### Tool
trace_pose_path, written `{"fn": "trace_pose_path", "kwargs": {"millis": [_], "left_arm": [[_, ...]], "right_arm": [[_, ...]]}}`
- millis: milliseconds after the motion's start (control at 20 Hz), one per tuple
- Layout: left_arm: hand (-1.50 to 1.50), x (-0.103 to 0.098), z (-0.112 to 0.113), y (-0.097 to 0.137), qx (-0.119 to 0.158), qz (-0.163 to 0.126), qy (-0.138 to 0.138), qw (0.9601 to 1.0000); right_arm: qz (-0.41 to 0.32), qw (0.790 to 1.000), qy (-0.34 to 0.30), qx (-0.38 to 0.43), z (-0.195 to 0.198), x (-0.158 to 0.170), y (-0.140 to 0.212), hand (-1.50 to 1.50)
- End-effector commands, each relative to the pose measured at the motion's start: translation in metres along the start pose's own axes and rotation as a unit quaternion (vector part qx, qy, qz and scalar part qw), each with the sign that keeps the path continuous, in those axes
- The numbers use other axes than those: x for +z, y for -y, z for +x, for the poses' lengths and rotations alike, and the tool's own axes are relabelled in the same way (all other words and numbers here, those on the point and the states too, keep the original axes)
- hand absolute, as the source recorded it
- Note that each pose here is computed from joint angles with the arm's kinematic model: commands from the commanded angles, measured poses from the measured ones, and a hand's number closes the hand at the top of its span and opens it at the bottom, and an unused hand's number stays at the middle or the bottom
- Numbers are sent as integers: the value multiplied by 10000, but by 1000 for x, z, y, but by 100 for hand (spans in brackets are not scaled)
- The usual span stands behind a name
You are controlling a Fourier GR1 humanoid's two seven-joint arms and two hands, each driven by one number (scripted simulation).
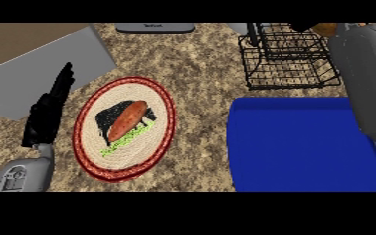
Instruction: Pick the pear from the tray and place it in the tiered basket
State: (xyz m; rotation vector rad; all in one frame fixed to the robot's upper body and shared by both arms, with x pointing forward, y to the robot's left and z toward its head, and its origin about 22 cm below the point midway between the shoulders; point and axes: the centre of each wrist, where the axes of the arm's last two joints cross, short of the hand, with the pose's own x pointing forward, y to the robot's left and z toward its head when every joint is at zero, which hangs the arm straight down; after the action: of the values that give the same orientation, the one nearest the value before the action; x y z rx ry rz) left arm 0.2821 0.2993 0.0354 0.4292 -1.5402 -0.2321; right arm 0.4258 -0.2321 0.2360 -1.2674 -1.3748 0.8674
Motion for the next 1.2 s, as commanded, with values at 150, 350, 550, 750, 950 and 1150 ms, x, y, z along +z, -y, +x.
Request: {"fn": "trace_pose_path", "kwargs": {"millis": [150, 350, 550, 750, 950, 1150], "left_arm": [[0, 5, -5, 2, -57, 27, 21, 10000], [0, 3, 8, 19, 41, -52, -12, 10000], [0, 9, -7, 25, -27, 102, -21, 9999], [0, 5, -9, 2, 10, 24, -37, 10000], [0, -1, 2, -1, -27, 19, -112, 9999], [0, 3, -16, 10, -42, 120, -118, 9998]], "right_arm": [[853, 9852, -856, -1213, -27, 0, -43, -150], [771, 9863, -780, -1230, -34, -14, -41, -150], [203, 9781, -634, -1971, -37, -4, -31, -150], [-287, 9715, -631, -2268, -40, -5, -17, -150], [-780, 9643, -770, -2412, -46, -4, 29, -150], [-719, 9537, -1234, -2648, -95, 8, 60, -150]]}}
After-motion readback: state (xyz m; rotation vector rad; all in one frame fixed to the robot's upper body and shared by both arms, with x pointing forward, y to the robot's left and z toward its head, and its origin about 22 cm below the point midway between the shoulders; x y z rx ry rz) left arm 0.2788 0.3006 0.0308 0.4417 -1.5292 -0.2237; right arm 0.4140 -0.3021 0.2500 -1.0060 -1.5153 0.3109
